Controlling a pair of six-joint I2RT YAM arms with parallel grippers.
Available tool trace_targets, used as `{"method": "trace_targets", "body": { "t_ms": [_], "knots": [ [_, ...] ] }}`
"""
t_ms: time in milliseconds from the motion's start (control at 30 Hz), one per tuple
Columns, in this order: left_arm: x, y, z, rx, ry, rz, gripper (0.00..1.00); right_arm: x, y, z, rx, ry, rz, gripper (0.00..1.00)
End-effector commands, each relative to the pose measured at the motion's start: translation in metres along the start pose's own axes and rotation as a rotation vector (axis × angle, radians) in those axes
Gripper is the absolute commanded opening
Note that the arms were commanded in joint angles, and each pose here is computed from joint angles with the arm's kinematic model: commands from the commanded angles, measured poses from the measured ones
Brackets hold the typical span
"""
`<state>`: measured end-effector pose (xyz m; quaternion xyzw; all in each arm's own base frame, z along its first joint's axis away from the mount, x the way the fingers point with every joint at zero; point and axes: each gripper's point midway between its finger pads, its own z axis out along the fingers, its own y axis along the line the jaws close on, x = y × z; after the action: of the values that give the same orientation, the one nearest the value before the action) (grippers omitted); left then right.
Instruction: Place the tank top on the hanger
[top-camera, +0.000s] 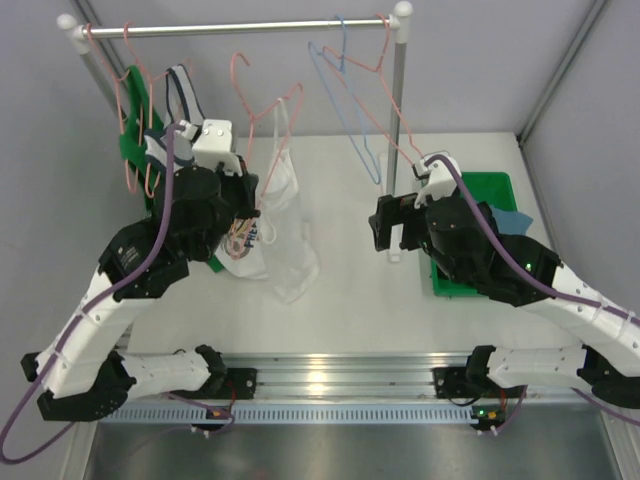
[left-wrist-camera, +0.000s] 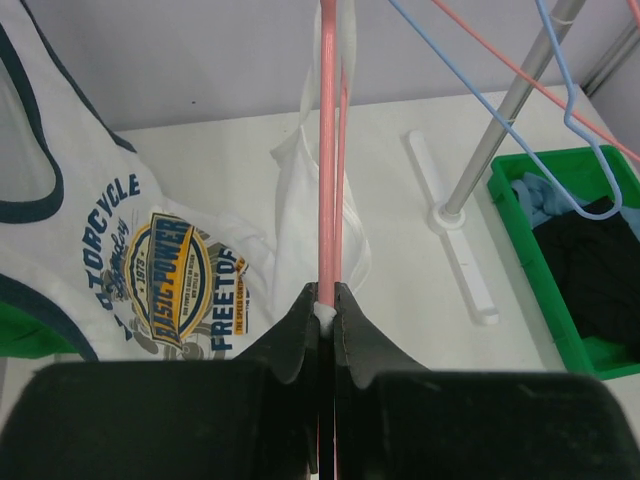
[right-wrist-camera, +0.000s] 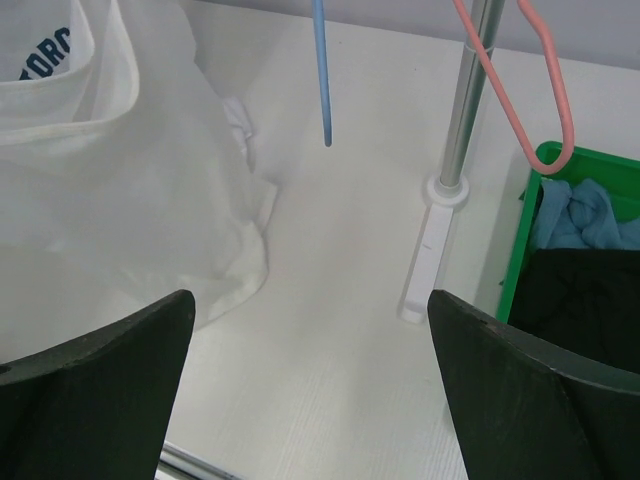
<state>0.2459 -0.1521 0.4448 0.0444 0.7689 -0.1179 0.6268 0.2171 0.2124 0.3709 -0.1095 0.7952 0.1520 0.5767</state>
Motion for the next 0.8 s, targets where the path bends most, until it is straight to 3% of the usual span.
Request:
{"method": "trace_targets", "body": {
  "t_ms": [0, 167, 767],
  "knots": [
    [-0.003, 0.003, 0.010, -0.016, 0.023, 0.051, 0.00, -0.020, 0.002, -0.011, -0.028, -0.045, 0.044, 1.00],
    [-0.013, 0.033, 0.041, 0.015, 0.018, -0.041, 0.00, -0.021, 0.001, -0.014, -0.037, -0.052, 0.054, 1.00],
    [-0.077, 0.083, 0.071, -0.085, -0.117, -0.038, 0.00, -0.016, 0.001, -0.012, -0.042, -0.057, 0.050, 1.00]
  ]
}}
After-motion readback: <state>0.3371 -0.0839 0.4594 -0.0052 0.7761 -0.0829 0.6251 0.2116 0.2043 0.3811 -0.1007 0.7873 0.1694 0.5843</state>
